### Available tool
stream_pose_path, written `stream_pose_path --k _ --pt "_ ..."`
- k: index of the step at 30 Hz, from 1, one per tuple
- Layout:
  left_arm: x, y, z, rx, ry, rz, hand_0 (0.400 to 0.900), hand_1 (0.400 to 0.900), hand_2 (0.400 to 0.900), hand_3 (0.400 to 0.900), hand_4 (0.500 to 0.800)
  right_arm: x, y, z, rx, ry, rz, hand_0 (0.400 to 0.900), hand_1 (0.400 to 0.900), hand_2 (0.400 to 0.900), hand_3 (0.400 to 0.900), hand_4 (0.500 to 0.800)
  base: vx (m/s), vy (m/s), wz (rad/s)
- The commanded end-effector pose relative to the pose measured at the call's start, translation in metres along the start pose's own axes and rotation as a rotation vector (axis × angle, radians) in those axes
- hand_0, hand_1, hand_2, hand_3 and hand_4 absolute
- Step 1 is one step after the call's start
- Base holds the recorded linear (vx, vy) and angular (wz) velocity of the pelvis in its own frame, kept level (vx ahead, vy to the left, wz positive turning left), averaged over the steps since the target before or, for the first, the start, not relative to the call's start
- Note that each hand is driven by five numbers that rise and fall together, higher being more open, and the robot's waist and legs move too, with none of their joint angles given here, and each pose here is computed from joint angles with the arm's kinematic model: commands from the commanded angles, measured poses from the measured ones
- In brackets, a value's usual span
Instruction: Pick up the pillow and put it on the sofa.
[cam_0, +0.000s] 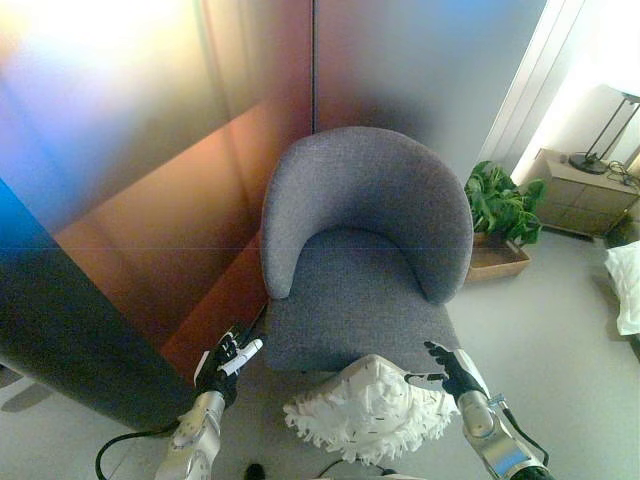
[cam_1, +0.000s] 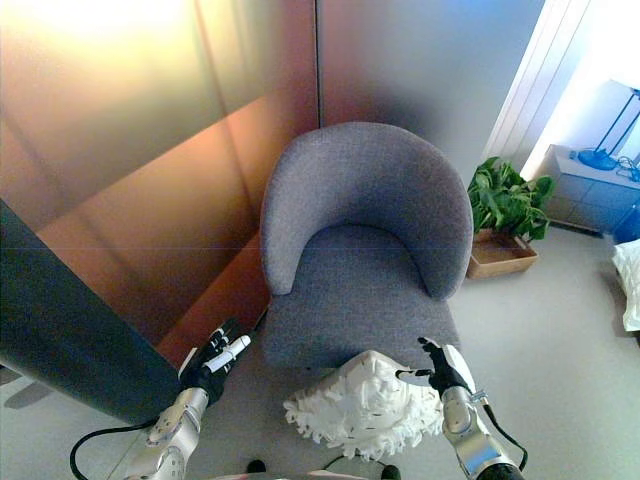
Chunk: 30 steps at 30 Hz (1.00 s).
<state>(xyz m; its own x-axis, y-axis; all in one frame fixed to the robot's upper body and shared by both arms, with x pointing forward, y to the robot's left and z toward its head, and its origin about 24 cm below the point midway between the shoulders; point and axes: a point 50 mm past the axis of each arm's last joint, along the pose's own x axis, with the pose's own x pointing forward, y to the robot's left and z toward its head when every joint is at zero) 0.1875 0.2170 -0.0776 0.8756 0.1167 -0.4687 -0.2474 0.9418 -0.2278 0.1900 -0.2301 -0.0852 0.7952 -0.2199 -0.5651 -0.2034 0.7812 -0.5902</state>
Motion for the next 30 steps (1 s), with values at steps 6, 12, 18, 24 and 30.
stream_pose_path --k 6,12,18,24,30 --pt "0.017 -0.018 0.062 -0.007 -0.281 -0.096 0.900 0.900 0.900 0.900 0.800 0.013 -0.026 0.054 -0.027 -0.215 -0.095 0.900 0.900 0.900 0.900 0.800 0.000 0.000 0.00" --pt "0.015 -0.018 0.062 -0.001 -0.286 -0.087 0.900 0.900 0.900 0.900 0.800 0.013 -0.026 0.052 -0.029 -0.210 -0.101 0.900 0.900 0.900 0.900 0.800 0.000 0.000 0.00" --pt "0.015 -0.014 0.060 0.023 -0.286 -0.062 0.900 0.900 0.900 0.900 0.800 0.013 -0.029 0.053 -0.037 -0.221 -0.114 0.900 0.900 0.900 0.900 0.800 0.000 0.000 0.00" --pt "0.013 -0.011 0.058 0.029 -0.279 -0.052 0.900 0.900 0.900 0.900 0.800 0.011 -0.028 0.049 -0.042 -0.209 -0.109 0.900 0.900 0.900 0.900 0.800 0.010 -0.001 0.00" --pt "0.012 -0.010 0.053 0.039 -0.259 -0.061 0.900 0.900 0.900 0.900 0.800 0.014 -0.023 0.036 -0.111 -0.151 -0.076 0.900 0.900 0.900 0.900 0.800 0.024 0.000 0.02"
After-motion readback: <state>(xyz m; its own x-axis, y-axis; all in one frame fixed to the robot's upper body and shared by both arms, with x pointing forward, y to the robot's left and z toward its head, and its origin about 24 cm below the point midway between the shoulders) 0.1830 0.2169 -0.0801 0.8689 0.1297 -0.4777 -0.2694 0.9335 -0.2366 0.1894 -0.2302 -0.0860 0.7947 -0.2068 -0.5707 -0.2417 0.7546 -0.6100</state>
